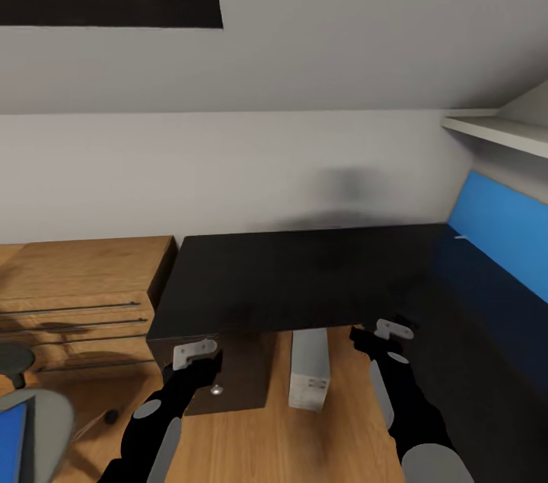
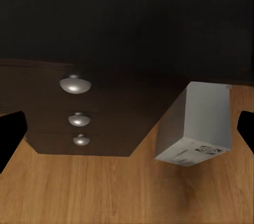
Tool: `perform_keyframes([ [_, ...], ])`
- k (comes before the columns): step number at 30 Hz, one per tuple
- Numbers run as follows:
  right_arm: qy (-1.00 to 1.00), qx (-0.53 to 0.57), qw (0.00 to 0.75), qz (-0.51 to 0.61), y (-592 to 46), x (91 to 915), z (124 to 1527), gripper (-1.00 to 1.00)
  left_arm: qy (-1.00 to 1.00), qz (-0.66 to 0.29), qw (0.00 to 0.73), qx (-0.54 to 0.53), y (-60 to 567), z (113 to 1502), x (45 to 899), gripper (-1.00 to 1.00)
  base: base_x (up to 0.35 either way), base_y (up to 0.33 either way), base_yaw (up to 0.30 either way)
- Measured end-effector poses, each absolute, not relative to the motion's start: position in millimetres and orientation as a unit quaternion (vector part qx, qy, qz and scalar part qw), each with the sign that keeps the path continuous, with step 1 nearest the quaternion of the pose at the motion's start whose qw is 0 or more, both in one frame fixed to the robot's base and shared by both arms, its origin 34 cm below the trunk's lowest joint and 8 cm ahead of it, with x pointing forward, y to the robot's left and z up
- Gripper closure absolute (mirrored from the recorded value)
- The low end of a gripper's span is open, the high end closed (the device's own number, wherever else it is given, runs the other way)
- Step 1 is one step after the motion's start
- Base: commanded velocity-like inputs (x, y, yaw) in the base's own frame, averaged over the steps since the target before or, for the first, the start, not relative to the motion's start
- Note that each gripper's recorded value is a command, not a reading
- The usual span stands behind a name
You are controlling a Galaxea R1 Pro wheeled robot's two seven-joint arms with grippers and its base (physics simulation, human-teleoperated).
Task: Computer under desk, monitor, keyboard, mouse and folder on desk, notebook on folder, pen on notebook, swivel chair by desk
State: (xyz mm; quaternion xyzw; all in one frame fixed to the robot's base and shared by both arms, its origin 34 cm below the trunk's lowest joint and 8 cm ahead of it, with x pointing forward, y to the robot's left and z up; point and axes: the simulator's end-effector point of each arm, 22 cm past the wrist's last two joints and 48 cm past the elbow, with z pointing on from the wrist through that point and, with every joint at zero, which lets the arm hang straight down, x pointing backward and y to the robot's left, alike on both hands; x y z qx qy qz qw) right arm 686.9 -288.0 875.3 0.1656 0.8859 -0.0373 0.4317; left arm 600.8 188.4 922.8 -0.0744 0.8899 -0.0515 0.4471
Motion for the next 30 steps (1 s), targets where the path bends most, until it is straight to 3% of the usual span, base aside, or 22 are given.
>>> perform_keyframes([
  [12,0.885,0.164,0.434,-0.044,-298,687,877,-1.0,0.89,-0.052,0.447,-0.074,188,923,601,-1.0,0.312,-0.153,0.0],
  [30,0.883,0.162,0.435,-0.062,-320,686,878,-1.0,0.89,-0.051,0.447,-0.075,189,923,601,-1.0,0.292,-0.012,0.0],
])
